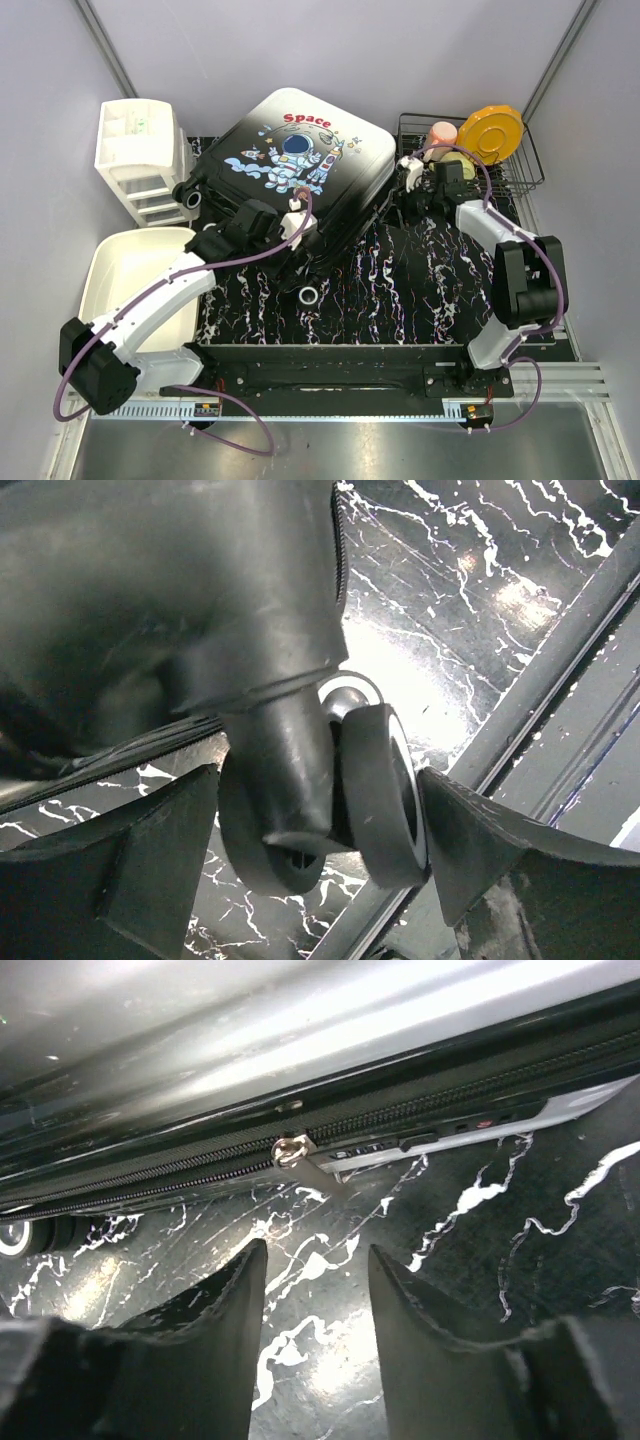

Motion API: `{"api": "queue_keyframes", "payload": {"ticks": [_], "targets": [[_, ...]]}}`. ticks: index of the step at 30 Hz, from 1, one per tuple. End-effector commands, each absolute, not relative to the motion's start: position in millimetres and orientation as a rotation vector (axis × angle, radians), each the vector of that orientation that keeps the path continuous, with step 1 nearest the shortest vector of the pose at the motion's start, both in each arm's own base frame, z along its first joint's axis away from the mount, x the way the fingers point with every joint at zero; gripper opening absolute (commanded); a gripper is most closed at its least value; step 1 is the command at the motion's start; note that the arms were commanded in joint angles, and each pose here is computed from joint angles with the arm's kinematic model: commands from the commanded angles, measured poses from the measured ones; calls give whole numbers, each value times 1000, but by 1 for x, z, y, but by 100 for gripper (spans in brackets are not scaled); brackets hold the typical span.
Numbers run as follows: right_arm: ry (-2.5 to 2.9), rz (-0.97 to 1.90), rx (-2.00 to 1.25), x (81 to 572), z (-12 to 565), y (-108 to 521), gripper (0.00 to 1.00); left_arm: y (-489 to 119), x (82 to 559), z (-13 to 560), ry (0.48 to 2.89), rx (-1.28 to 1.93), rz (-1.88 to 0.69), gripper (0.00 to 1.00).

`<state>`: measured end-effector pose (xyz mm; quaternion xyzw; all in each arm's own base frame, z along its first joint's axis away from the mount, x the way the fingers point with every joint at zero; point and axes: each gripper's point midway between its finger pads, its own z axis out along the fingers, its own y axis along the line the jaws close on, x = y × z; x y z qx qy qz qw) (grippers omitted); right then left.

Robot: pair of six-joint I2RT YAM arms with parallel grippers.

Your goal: Open, take out, and arrange the luggage

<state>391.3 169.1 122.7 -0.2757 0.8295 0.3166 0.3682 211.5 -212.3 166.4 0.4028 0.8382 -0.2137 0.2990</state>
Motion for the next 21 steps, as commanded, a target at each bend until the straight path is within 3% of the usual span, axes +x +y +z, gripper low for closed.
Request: {"api": "queue_keyframes", "payload": {"ticks": [1, 2, 4, 14, 18, 21], "targets": [[2119, 782, -778, 391, 108, 177, 58, -233, 222, 186, 2150, 1022, -623, 83], [2100, 754, -784, 395, 109, 178, 66, -232, 223, 185, 2152, 1017, -620, 83], [2086, 741, -807, 396, 106, 183, 69, -234, 224, 185, 2151, 1011, -622, 83], [1940, 533, -832, 426, 117, 192, 72, -237, 226, 186, 2158, 997, -635, 83], [1907, 485, -867, 430, 117, 196, 67, -238, 229, 186, 2174, 959, -636, 83], [1887, 439, -900, 430, 115, 202, 54, -231, 242, 187, 2225, 834, -565, 87]]}}
